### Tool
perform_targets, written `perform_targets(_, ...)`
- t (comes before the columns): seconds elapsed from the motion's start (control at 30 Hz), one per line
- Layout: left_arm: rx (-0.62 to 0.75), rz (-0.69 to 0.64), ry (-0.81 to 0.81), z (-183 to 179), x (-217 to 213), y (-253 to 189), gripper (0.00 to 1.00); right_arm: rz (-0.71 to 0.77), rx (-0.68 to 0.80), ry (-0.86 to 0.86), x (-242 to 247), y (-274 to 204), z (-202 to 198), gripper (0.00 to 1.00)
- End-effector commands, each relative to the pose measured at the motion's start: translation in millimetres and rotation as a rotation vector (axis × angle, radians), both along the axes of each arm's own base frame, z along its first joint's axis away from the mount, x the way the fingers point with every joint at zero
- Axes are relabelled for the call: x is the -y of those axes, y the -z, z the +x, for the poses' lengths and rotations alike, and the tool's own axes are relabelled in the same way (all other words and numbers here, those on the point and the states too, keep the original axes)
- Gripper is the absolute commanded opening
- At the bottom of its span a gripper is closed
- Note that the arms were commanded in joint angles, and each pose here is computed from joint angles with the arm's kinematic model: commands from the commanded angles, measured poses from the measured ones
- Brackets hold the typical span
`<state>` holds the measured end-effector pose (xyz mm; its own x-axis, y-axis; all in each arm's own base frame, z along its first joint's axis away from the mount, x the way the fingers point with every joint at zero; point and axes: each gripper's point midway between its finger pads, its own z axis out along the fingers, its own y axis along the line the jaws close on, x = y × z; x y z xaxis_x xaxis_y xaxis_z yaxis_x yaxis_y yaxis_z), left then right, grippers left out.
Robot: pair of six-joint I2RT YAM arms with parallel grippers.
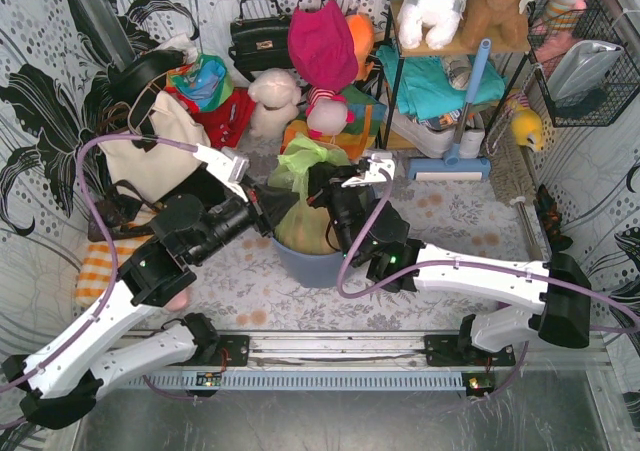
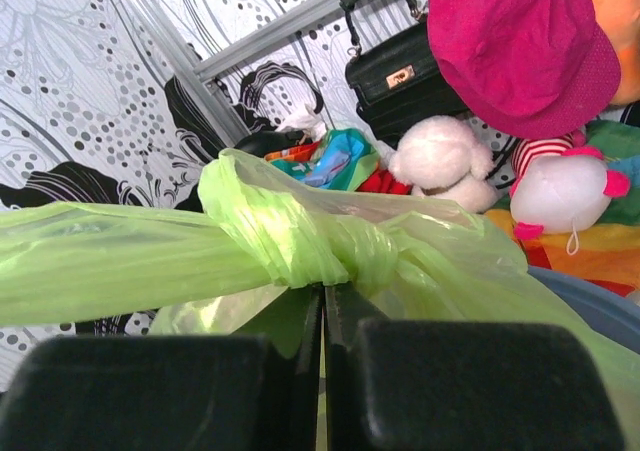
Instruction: Tie the trash bag
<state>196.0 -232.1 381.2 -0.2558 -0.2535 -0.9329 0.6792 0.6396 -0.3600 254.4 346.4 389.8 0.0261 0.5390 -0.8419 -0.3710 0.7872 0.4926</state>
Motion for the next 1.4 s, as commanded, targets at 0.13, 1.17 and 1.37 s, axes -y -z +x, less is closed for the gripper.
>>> perform_targets(0.13, -0.013, 0.056, 0.214, -25.1, 26.1, 18.8, 0.02, 0.101, 0.134, 0.015, 5.0, -41.4, -0.1, 0.00)
perform_targets(1.17, 0.198, 0.157, -0.345, 66.9, -29.4, -49.1, 0.66, 0.053, 0.228, 0.100, 8.5, -37.4, 6.7, 0.00)
perform_targets(1.37, 0.194, 0.185, -0.307, 88.0, -15.9, -40.9, 0.61, 0.061, 0.219, 0.097, 9.7, -36.7, 6.4, 0.00)
